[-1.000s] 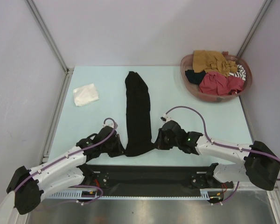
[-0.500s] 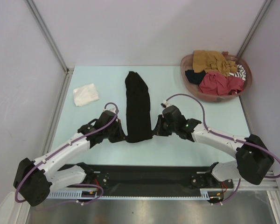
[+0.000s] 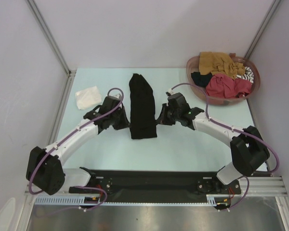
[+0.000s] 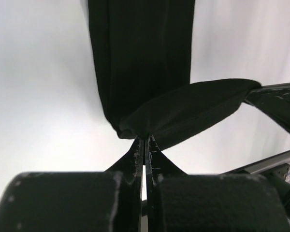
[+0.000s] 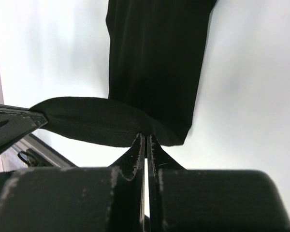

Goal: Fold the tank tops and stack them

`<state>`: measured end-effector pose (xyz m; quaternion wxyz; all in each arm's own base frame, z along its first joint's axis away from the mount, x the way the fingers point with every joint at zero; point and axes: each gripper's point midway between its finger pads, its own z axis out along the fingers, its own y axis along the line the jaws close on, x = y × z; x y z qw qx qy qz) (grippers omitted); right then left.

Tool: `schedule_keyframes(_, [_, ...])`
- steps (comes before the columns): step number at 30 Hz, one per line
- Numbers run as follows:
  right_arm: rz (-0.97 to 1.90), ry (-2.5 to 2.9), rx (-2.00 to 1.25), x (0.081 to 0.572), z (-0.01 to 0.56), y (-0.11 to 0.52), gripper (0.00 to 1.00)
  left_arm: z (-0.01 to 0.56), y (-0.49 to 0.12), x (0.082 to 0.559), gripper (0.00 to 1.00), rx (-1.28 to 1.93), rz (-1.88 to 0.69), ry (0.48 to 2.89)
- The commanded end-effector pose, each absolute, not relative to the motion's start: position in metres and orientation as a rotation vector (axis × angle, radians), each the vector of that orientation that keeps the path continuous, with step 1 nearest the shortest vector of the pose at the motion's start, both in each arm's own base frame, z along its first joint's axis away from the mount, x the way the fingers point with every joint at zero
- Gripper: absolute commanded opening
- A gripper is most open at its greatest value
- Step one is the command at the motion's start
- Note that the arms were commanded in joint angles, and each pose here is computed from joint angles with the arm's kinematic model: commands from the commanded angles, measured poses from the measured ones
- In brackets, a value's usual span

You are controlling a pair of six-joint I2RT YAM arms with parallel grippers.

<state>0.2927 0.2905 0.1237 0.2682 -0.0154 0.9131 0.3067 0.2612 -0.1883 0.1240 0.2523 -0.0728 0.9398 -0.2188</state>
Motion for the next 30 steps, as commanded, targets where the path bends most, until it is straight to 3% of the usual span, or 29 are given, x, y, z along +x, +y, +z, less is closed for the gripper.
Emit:
schedule_keyframes(1, [0.842, 2.407, -0.067, 0.316, 0.145, 0.295, 0.00, 0.148, -0.193, 0.289, 0.00, -0.148, -0.593, 2.483])
schedule_keyframes(30, [0.832, 2.385, 0.010, 0.415, 0.148, 0.294, 0.00, 0.145, -0.186, 0.390, 0.00, -0.238, -0.533, 2.460])
